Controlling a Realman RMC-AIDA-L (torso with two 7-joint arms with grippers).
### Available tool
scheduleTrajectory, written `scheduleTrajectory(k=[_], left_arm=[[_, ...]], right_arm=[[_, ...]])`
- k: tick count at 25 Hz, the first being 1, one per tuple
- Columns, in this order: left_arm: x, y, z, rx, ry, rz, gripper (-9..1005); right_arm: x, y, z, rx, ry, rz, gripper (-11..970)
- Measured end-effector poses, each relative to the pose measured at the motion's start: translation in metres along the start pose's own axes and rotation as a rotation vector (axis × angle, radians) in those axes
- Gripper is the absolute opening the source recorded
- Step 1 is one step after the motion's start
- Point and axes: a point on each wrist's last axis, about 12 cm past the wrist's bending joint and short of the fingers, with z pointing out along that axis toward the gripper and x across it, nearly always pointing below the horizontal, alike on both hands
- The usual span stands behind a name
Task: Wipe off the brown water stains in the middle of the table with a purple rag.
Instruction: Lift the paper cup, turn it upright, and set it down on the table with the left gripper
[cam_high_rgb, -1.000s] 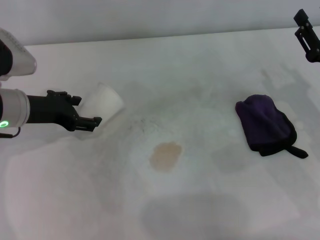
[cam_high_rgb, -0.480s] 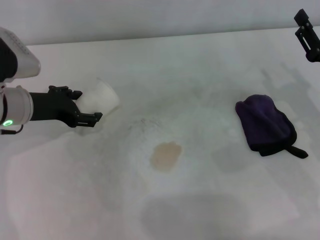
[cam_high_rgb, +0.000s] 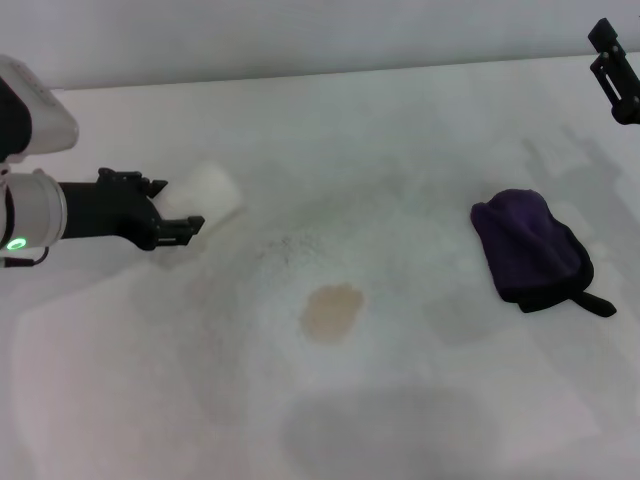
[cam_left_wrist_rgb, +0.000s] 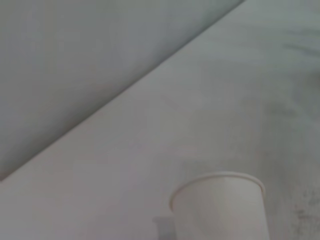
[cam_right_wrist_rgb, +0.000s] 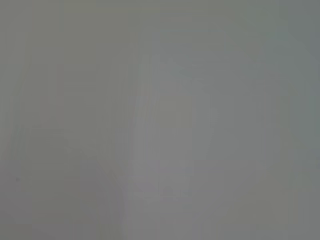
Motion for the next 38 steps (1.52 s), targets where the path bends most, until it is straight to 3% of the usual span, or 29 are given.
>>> scheduleTrajectory(k=[4,9,17,24,28,38], left_arm=[[-0.005,0.001,-0.007,-0.009,-0.068,0.007,693],[-0.013,0.0,-0.023,-0.03,-0.252,0.028,671],[0.0,-0.011,-0.038,-0.06,-0.475,0.071,596],[0.036,-0.038,-0.039,-0.08,-0.587,0.122,580],[0.064,-0.055,-0.037,-0.094,-0.65,0.082,579],[0.116,-0.087,-0.041,-0.17,-0.633,0.012,576]], right_arm=[[0.0,0.001,0.001,-0.007,-0.001,-0.004,585],[-0.002,0.001,0.004,-0.014,-0.01,-0.009,584],[-0.004,0.001,0.009,-0.023,-0.027,-0.028,582],[-0.006,0.0,0.011,-0.026,-0.037,-0.034,581],[-0.006,0.0,0.012,-0.026,-0.031,-0.035,580],[-0.006,-0.001,0.012,-0.018,-0.033,-0.063,578]])
